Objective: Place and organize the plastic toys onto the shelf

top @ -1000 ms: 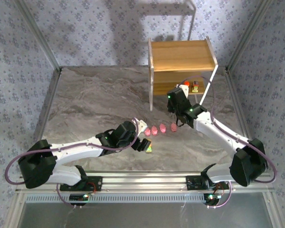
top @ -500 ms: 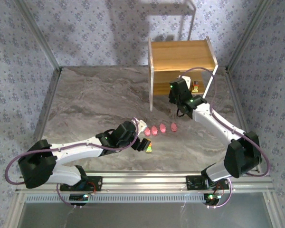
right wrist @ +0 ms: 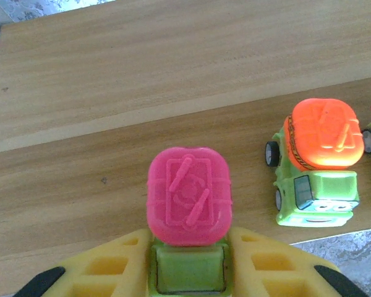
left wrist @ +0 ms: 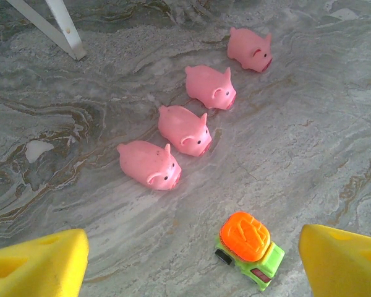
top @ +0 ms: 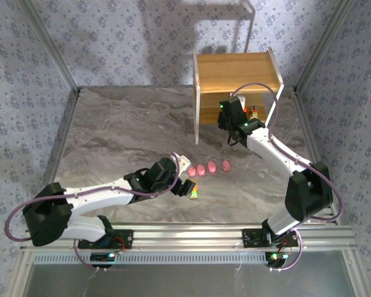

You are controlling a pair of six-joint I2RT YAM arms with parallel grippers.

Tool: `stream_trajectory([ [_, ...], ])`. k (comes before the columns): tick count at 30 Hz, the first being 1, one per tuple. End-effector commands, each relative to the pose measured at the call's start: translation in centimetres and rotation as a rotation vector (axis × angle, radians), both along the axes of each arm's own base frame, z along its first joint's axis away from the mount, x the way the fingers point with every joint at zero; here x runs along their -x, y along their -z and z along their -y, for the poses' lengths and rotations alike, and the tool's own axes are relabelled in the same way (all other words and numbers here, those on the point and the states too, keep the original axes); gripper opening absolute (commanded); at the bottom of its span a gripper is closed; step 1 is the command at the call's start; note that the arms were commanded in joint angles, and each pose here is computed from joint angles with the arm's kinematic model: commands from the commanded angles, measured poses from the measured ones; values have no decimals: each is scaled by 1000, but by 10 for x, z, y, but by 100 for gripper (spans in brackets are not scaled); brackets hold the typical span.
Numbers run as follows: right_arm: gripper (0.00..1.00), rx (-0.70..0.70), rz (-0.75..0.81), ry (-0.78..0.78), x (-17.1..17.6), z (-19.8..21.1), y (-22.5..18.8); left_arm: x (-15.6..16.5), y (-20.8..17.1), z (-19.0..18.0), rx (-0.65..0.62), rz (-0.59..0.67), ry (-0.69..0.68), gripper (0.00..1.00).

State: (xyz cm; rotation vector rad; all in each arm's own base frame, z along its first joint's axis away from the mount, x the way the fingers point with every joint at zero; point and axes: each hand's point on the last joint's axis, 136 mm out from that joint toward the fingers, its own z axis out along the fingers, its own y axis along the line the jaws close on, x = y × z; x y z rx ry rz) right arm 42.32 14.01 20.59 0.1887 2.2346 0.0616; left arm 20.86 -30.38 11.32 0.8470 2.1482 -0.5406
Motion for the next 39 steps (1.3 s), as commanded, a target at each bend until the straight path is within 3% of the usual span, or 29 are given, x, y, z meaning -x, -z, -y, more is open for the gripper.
stream_trajectory([
  [1, 31, 5, 26, -5, -9, 0, -11, 0, -7, -2, -3, 25, 3, 88],
  [39, 31, 51, 36, 5, -14, -3, 9, -1, -4, -2, -16, 20, 1, 88],
])
